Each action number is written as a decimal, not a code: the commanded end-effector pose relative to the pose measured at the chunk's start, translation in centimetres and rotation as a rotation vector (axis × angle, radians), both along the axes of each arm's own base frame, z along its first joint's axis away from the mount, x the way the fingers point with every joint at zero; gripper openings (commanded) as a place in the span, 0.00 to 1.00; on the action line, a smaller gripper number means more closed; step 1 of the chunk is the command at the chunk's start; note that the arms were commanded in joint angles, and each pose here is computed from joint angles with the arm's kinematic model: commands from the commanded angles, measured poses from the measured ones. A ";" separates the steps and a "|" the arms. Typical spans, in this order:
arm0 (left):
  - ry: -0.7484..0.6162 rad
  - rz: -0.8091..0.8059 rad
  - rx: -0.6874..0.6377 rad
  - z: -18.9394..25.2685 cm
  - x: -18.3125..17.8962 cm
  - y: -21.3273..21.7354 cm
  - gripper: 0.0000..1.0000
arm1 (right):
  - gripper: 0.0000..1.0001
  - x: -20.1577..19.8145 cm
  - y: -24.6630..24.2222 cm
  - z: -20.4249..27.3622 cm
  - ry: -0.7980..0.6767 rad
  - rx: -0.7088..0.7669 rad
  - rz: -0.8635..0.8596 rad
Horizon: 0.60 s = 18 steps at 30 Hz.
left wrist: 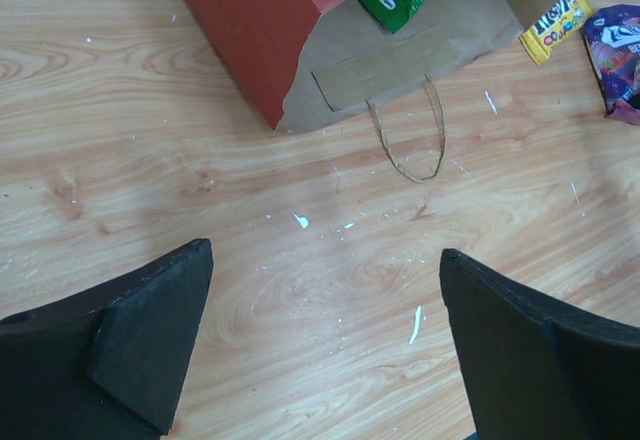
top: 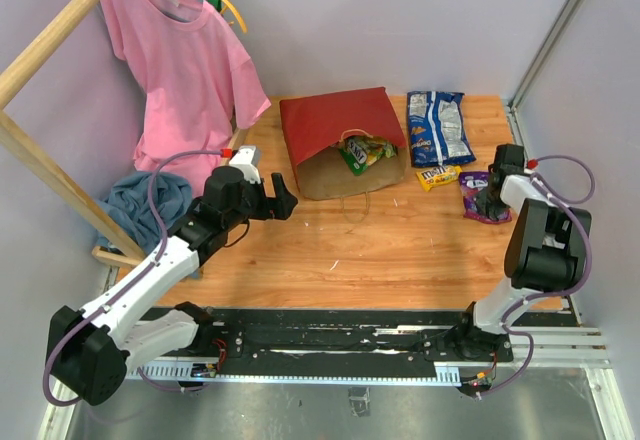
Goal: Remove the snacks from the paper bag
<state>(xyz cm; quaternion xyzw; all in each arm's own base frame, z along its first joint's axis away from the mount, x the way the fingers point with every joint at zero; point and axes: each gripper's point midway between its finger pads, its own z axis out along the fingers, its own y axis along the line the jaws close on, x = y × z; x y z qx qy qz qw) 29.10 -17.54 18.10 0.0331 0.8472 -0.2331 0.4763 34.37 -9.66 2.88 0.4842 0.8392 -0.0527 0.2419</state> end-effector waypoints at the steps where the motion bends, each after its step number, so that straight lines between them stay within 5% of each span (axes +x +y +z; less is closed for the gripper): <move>1: -0.034 -0.005 -0.037 1.7 0.5 -0.4 1.00 | 0.04 -0.6 -0.2 0.6 -0.007 0.013 -0.022; 18: -0.026 -0.003 -0.026 1.5 0.4 -0.2 1.00 | 0.05 2.2 -2.5 -0.8 -0.006 0.051 -0.127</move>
